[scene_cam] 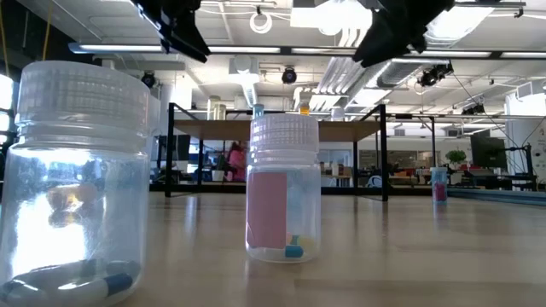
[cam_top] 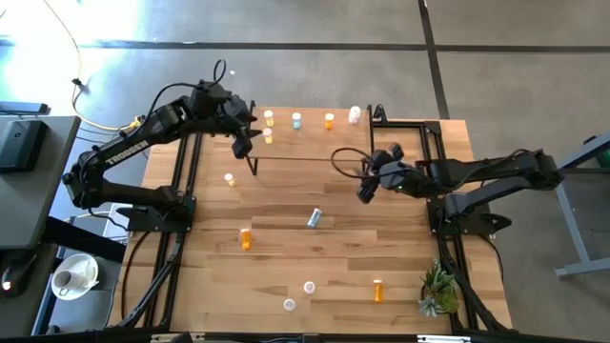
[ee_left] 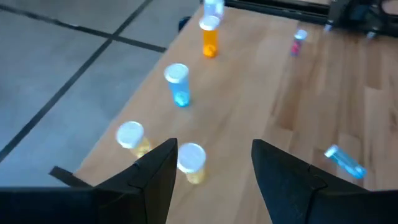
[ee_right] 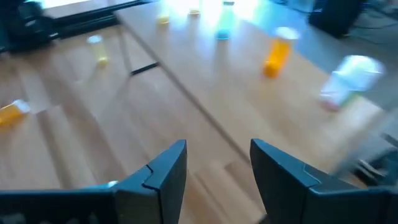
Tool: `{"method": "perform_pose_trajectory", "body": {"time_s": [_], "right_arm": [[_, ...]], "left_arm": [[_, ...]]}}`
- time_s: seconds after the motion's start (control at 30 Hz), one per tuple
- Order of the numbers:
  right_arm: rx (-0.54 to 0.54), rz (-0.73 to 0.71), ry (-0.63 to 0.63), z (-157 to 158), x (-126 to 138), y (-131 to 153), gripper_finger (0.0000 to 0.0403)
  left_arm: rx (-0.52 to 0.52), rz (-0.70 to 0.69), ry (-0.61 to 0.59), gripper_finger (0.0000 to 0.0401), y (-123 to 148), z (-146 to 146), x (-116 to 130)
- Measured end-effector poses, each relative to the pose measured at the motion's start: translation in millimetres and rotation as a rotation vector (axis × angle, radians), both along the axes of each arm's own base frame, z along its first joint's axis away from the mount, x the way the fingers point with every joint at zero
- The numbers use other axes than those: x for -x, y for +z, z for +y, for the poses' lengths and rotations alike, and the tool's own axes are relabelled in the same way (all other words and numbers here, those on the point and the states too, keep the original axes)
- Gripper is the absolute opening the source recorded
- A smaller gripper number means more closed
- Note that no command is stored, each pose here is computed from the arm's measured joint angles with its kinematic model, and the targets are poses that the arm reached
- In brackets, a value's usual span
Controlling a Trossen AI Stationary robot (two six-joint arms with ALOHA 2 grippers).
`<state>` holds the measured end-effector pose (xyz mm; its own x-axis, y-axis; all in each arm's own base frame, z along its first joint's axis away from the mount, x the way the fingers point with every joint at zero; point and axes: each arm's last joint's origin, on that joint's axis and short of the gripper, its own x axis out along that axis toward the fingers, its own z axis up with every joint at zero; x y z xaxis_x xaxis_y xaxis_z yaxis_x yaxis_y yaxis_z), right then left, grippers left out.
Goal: Pick and place medicine bottles onto shelf by color
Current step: Put the top blue pill bottle on the shelf aligned with the other blue pill bottle
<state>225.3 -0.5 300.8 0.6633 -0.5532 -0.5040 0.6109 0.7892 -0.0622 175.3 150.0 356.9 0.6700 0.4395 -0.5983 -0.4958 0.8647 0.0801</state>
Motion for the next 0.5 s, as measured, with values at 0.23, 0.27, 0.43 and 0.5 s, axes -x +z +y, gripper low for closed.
{"method": "perform_pose_trajectory", "body": {"time_s": [0.23, 0.27, 0.43, 0.5], "right_arm": [[0.019, 0.004, -0.171, -5, 32, 7, 0.0168], [0.011, 0.003, -0.188, -6, 35, 7, 0.0168], [-0.046, 0.065, -0.277, -7, 49, -3, 0.0168], [-0.082, 0.096, -0.317, -7, 54, -7, 0.0168]], "left_arm": [[0.021, -0.044, -0.034, 0.0197, -30, -10, -1], [0.026, -0.051, -0.032, 0.0197, -35, -11, -1], [0.048, -0.074, -0.050, 0.0197, -56, -21, -2], [0.054, -0.071, -0.066, 0.0197, -66, -26, -2]]}}
